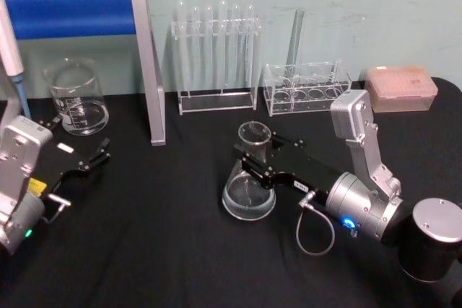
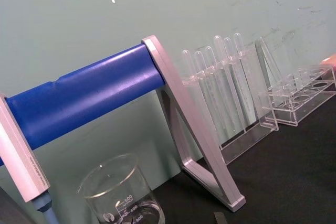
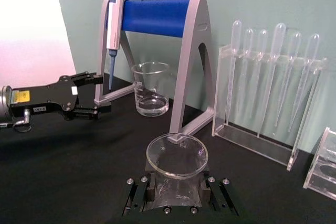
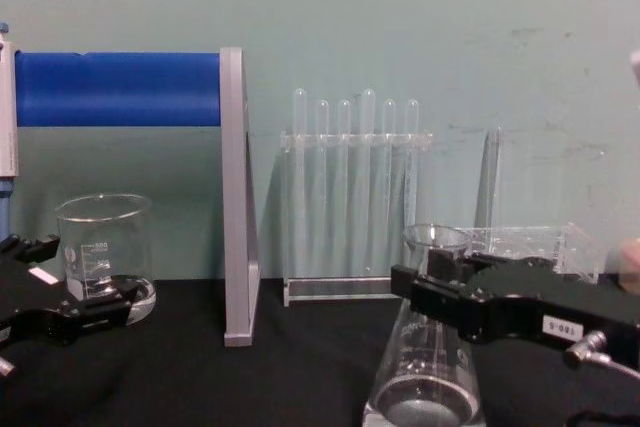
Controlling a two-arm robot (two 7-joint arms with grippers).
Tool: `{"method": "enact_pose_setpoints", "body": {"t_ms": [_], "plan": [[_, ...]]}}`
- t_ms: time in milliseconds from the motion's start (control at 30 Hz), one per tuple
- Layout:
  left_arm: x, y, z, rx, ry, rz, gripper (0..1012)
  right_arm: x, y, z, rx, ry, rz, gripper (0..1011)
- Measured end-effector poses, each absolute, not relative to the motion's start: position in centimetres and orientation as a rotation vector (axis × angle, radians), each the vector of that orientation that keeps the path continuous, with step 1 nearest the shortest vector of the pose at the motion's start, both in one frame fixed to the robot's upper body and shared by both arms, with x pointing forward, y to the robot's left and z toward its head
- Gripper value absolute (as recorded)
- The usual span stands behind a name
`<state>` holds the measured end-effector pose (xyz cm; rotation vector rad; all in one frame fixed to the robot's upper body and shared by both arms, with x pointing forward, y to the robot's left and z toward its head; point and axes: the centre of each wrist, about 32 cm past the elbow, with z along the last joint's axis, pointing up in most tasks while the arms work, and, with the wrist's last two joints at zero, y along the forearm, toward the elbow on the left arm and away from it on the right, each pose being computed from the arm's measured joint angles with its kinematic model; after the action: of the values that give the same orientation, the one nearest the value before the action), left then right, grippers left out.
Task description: Grasp the erlenmeyer flask with one hand, shake it three times, then place it back.
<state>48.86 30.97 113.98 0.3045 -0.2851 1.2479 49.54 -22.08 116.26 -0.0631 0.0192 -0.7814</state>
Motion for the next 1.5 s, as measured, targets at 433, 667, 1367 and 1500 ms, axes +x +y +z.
{"method": "enact_pose_setpoints", "body": {"t_ms": [433, 667, 1367, 1500], "plan": [[48.86, 30.97, 113.98, 0.305, -0.285, 1.248, 1001, 49.52, -21.96, 115.59, -0.076, 0.047, -0.783, 449], [48.86, 30.97, 113.98, 0.304, -0.285, 1.248, 1001, 49.45, -21.92, 115.49, -0.083, 0.053, -0.779, 449], [48.86, 30.97, 113.98, 0.304, -0.285, 1.248, 1001, 49.44, -21.78, 115.51, -0.102, 0.048, -0.77, 449], [48.86, 30.97, 113.98, 0.304, -0.285, 1.248, 1001, 49.45, -21.79, 115.52, -0.102, 0.049, -0.771, 449]]}}
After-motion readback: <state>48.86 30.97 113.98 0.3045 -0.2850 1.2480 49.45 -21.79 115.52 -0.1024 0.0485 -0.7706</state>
